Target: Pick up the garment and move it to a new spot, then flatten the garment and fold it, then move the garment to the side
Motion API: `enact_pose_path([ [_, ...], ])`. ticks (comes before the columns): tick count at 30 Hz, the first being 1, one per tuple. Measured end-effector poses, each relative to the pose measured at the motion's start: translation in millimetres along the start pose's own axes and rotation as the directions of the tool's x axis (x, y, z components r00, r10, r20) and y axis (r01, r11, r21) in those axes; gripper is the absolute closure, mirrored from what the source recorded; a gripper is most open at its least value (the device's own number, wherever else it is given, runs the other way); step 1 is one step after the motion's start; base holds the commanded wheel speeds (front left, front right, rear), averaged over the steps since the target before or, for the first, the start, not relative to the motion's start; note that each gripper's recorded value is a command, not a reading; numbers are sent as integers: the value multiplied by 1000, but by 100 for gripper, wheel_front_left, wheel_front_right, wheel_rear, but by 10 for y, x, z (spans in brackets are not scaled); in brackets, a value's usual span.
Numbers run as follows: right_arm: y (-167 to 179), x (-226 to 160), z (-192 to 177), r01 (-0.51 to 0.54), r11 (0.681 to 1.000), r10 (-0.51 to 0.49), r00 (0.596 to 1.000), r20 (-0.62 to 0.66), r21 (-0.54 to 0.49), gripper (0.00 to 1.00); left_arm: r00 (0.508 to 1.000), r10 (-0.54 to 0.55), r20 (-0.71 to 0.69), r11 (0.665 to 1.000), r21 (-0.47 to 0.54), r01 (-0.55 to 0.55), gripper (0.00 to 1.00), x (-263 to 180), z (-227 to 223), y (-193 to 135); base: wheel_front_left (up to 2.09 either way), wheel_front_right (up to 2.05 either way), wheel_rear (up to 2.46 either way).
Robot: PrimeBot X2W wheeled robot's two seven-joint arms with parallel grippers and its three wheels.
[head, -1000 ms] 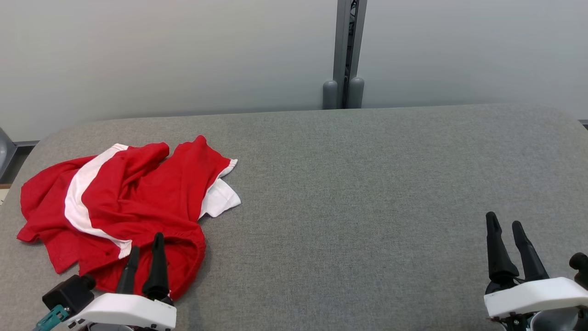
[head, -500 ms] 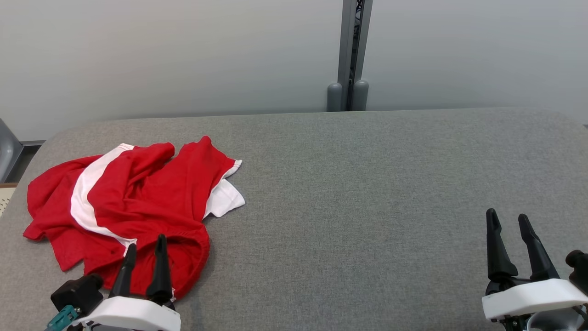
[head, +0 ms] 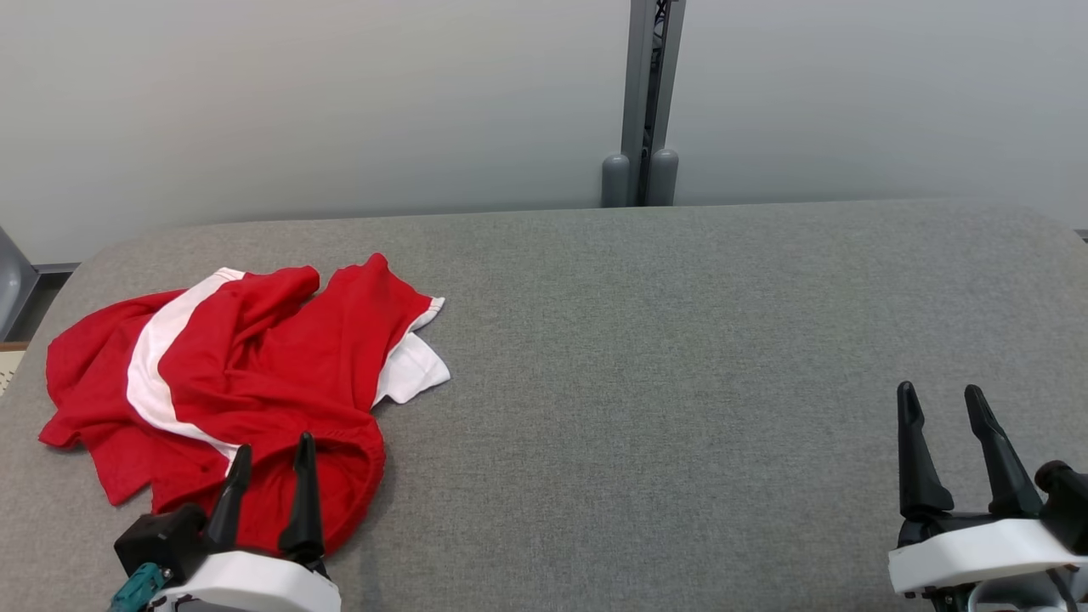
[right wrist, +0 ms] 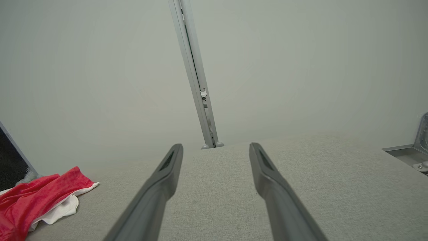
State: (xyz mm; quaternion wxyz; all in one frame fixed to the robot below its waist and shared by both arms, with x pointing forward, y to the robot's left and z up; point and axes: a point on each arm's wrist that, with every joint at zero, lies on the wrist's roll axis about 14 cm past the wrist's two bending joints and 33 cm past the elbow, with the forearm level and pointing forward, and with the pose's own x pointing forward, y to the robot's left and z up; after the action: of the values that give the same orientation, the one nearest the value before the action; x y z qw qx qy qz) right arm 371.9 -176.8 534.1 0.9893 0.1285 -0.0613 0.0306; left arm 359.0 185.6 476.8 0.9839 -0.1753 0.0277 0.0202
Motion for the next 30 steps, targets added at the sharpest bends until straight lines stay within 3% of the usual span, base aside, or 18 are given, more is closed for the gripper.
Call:
enact_pose_path([
  [30, 79, -41, 138, -44, 964, 60, 997, 54, -263, 0, 997, -53, 52, 964, 262, 37, 0, -31, 75, -89, 0, 0, 0],
])
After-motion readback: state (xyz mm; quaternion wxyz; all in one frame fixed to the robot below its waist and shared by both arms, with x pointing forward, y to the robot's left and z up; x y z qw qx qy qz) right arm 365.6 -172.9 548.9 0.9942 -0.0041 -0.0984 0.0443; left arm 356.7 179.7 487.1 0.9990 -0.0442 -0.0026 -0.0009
